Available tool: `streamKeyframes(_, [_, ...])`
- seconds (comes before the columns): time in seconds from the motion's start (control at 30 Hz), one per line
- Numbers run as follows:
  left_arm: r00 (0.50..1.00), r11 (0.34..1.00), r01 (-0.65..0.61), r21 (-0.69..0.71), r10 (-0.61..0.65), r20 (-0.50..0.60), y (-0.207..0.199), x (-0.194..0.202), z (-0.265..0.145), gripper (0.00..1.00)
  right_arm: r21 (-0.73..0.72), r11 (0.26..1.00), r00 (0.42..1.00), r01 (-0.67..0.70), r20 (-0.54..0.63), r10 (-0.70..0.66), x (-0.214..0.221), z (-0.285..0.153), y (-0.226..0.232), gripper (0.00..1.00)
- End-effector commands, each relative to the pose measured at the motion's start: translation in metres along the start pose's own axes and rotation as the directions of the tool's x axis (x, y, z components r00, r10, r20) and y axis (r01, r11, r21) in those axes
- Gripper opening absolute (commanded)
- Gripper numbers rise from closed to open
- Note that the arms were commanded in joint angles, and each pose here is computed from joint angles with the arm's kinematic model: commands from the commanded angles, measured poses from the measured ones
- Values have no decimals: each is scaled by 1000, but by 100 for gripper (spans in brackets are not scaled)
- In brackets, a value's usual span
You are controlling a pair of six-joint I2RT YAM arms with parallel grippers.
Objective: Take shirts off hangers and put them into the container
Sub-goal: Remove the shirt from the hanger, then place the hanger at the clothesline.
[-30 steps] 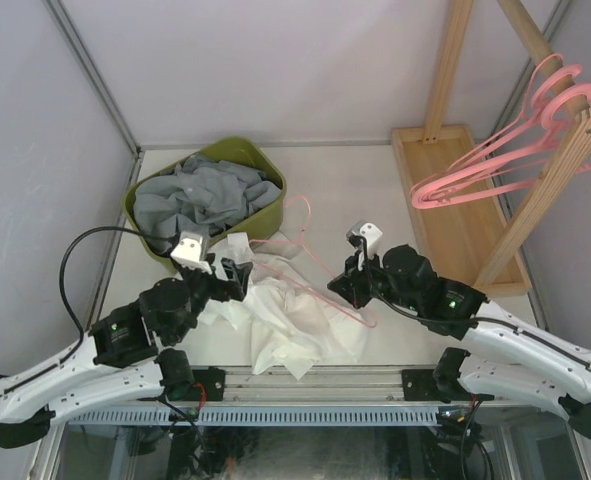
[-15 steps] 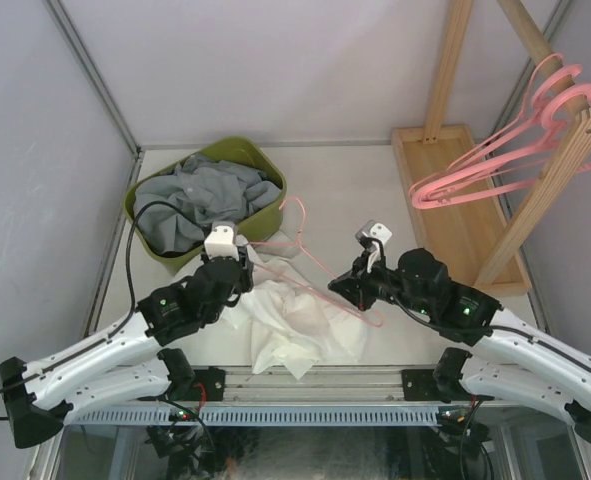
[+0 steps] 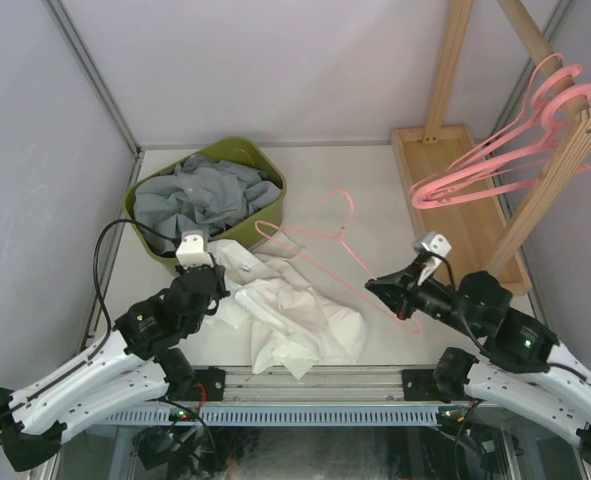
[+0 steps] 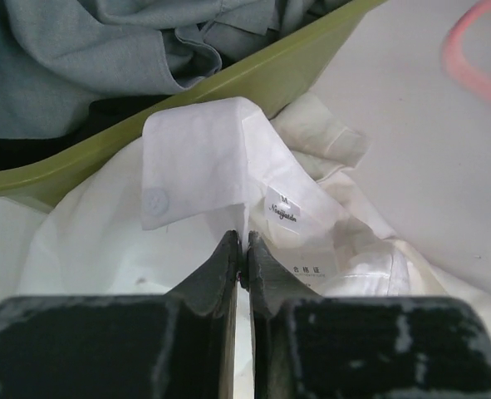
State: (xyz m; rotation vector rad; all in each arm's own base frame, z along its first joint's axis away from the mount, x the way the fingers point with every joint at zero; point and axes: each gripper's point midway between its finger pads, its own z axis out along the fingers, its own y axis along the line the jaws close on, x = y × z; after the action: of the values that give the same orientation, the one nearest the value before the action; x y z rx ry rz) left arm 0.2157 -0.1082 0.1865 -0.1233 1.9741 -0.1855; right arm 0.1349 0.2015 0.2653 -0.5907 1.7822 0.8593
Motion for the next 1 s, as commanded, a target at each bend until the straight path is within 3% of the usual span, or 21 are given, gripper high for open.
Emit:
streamKeyframes(0.0, [1000,996,25,87,-25,-10,-18,2,2,12,55,998,994,10,104,-15,-21,-18,-10,0])
streamKeyframes(0.03, [1000,990,24,136,-22,-15,-28,0,1,20,71,997,992,5,123,-13,-26,-18,-12,0])
streamKeyframes(0.1, [999,971,47,234,-43,-20,-50,-8,-4,59,116,993,987,-29,163,10,-35,-16,-19,0])
streamKeyframes(0.13, [998,958,63,280,-60,-17,-61,-16,-8,68,131,990,984,-41,179,17,-39,-13,-21,0])
streamKeyframes(0.23, [997,917,76,391,-81,-4,-89,-38,-18,80,153,984,975,-94,216,59,-54,2,-23,0])
streamKeyframes(0.3, [997,895,46,444,-71,38,-103,-53,-26,83,174,976,971,-132,219,93,-61,15,-23,0])
streamKeyframes(0.4, [982,860,-68,505,-32,187,-124,-72,-45,83,305,928,966,-211,210,151,-64,37,-38,0])
streamKeyframes(0.5, [958,818,-168,551,5,285,-144,-73,-63,85,410,885,966,-221,220,139,-69,53,-43,0])
streamKeyframes(0.63, [946,772,-224,595,24,324,-167,-65,-75,86,518,827,962,-218,257,92,-78,68,-43,0])
streamKeyframes(0.97, [900,660,-326,677,-1,435,-205,-53,-100,86,734,591,936,-335,329,122,-86,82,-62,0])
